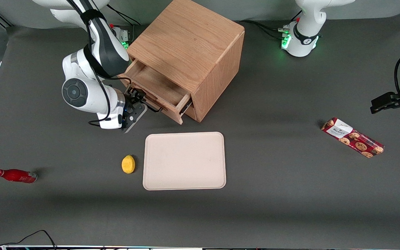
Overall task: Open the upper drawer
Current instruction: 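Pull the upper drawer outward from the cabinet with the right gripper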
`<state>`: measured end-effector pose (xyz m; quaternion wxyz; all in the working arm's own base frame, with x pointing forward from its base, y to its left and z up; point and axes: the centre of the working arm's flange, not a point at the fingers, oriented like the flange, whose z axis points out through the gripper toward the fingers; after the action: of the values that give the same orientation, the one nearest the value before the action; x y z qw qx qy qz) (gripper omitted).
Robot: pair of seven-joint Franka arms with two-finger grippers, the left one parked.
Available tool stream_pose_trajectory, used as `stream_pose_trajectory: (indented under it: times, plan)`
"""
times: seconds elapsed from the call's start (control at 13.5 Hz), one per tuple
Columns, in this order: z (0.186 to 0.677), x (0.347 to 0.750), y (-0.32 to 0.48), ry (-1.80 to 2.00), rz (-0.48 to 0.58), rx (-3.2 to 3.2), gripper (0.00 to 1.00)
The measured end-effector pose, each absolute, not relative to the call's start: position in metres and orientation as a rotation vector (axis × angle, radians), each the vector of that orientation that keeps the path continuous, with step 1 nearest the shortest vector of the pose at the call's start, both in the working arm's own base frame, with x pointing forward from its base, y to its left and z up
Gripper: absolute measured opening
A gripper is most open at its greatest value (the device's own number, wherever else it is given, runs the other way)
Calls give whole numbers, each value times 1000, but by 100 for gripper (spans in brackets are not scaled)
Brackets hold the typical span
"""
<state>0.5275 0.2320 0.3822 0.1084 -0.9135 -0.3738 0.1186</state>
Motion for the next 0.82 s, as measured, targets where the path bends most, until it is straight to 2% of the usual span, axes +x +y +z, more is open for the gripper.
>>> stream_pose_trajectory:
  times: [0.82]
  plan:
    - [384, 572, 189, -1199, 271, -2666, 100]
